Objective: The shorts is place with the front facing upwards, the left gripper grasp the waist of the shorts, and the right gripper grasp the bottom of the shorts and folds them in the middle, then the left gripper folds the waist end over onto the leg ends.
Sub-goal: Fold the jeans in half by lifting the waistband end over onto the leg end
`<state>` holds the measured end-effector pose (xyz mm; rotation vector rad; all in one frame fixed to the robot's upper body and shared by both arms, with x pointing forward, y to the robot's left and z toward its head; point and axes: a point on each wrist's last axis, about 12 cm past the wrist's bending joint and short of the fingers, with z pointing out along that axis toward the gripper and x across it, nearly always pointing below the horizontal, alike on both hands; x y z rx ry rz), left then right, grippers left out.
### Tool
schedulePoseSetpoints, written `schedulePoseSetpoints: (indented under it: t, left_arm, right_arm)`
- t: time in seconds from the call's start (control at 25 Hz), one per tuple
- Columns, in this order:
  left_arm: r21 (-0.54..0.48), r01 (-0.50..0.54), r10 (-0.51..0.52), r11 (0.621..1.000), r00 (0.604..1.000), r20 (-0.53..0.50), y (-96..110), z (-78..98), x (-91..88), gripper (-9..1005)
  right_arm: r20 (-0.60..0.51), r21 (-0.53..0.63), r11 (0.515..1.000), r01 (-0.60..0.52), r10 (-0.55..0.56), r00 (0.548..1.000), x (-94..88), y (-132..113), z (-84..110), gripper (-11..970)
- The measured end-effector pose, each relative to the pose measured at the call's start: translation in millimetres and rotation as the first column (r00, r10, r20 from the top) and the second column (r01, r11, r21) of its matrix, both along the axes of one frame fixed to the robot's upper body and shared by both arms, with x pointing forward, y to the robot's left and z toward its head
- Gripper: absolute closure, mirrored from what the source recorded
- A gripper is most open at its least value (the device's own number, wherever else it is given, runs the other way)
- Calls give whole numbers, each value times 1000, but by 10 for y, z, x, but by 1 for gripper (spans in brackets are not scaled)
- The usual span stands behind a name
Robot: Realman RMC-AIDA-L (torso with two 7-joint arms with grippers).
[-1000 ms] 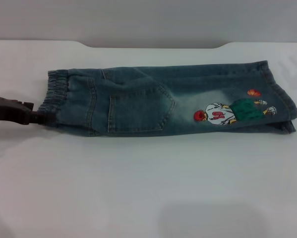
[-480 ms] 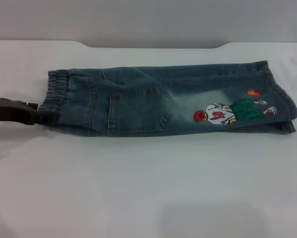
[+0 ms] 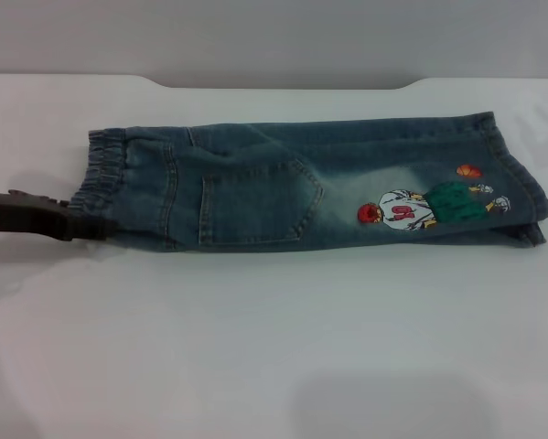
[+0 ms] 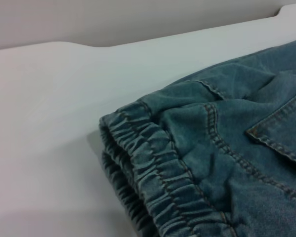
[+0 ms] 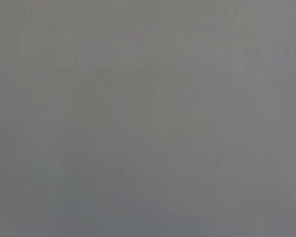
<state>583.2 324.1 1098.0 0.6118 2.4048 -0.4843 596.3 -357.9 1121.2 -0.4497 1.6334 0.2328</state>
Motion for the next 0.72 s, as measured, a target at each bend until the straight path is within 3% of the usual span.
schedulePoseSetpoints:
  t: [0.72]
  left_arm:
    - [11,-27,26,1000,999,28,45,36,29,366]
  right_arm:
    - [-2,4,1000,11,-11,1000,-20,-26,-13,623]
